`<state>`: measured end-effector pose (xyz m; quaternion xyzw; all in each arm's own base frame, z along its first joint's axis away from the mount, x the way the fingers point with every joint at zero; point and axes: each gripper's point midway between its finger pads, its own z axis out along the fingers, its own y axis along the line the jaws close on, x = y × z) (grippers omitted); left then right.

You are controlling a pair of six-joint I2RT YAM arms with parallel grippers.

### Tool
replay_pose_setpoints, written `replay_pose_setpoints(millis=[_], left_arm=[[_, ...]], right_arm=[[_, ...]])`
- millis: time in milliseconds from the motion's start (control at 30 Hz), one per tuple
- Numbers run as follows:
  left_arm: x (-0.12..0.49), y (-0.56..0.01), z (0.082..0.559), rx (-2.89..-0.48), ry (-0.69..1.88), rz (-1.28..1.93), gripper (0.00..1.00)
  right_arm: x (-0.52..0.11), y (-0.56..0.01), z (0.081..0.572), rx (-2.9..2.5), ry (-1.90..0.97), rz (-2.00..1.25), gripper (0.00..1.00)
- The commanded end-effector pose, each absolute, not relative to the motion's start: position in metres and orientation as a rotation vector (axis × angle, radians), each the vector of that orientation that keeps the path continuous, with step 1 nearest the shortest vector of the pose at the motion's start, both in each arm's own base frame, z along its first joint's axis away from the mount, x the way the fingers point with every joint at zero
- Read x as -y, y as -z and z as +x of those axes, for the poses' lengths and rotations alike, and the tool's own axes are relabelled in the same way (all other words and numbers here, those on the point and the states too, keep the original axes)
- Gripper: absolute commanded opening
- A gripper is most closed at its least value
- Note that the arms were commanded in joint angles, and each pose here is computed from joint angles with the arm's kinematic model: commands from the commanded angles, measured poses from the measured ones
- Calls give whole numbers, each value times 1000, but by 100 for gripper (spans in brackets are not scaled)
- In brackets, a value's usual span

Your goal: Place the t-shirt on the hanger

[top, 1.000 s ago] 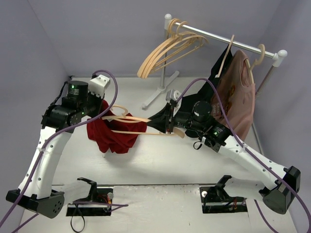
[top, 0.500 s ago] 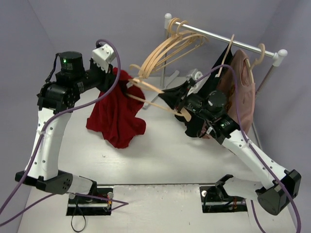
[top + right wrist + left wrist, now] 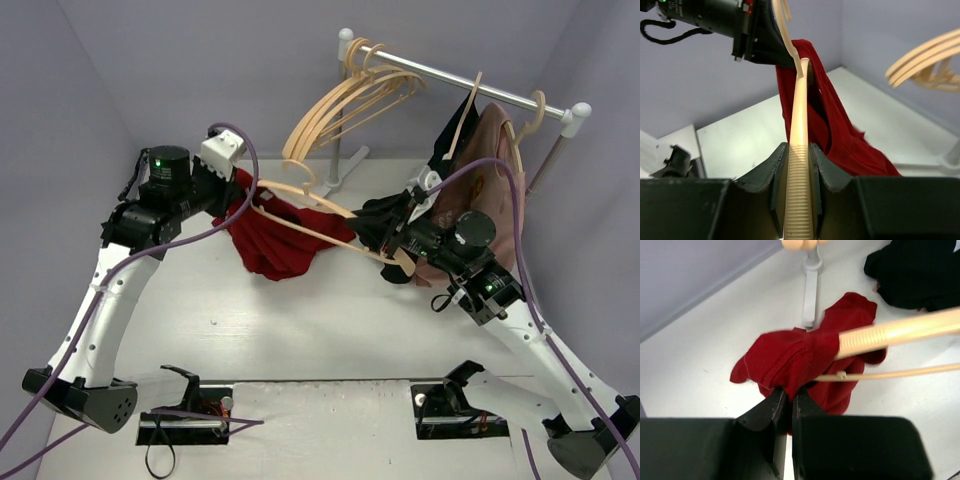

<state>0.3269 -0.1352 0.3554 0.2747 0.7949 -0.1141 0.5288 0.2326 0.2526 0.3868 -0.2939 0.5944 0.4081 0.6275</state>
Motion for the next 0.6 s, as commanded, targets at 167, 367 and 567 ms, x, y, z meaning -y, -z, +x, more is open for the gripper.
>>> replay_pose_setpoints(millis=[167, 367, 567], left_arm=[[133, -345, 330, -1814, 291, 653, 0], [131, -339, 324, -1803, 341, 706, 0], [145, -357, 315, -1750, 440, 791, 0]], right_arm=[[-281, -376, 216, -1319, -1122, -780, 0], [-298, -378, 213, -1258, -1244, -810, 0], [-309, -397, 221, -1183, -1267, -836, 0]])
